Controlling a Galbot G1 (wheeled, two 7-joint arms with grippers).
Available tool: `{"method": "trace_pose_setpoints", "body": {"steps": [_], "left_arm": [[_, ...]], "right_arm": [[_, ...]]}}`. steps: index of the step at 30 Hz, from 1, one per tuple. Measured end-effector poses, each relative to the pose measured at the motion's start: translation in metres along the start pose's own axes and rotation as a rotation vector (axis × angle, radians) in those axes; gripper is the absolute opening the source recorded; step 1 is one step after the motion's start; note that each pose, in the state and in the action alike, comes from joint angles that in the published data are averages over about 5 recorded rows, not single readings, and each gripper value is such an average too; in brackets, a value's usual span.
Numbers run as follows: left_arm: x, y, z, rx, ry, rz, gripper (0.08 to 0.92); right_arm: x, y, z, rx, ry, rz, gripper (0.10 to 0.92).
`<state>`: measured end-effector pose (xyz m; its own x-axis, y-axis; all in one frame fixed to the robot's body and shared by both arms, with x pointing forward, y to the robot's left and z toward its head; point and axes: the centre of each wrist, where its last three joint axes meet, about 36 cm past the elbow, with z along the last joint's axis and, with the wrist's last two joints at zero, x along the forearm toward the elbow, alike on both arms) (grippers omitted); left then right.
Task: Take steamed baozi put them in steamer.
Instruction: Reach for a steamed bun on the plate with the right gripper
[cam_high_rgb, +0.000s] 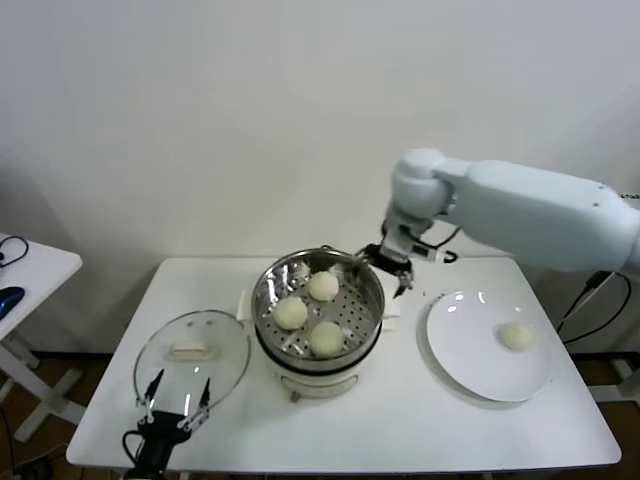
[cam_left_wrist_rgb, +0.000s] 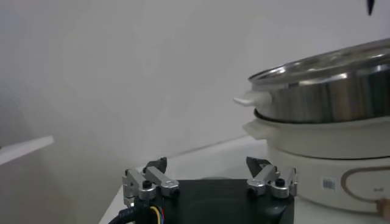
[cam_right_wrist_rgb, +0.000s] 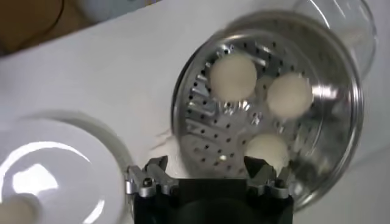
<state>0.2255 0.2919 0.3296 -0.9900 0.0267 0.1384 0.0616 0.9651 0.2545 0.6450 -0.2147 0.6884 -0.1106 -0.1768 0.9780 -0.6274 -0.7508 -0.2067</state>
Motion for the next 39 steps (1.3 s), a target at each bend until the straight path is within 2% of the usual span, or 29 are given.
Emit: {"method": "trace_pose_setpoints", "body": {"steps": [8, 19, 29, 39], "left_arm": [[-0.002, 0.001, -0.006, 0.009, -0.018, 0.029, 0.823], [-0.001, -0.004, -0.013, 0.020, -0.036, 0.089, 0.823], [0.002, -0.004, -0.009, 0.016, -0.019, 0.098, 0.823], [0.002, -0.004, -0.005, 0.007, -0.007, 0.091, 0.823]], "right_arm": [[-0.005, 0.101, 0.092, -0.348, 0.026, 0.010, 0.823], [-0.061, 0.202, 0.155, -0.531, 0.124, -0.061, 0.823], [-0.103, 0.248, 0.185, -0.634, 0.168, -0.106, 0.823], [-0.141, 0.260, 0.195, -0.683, 0.171, -0.130, 0.823]]}}
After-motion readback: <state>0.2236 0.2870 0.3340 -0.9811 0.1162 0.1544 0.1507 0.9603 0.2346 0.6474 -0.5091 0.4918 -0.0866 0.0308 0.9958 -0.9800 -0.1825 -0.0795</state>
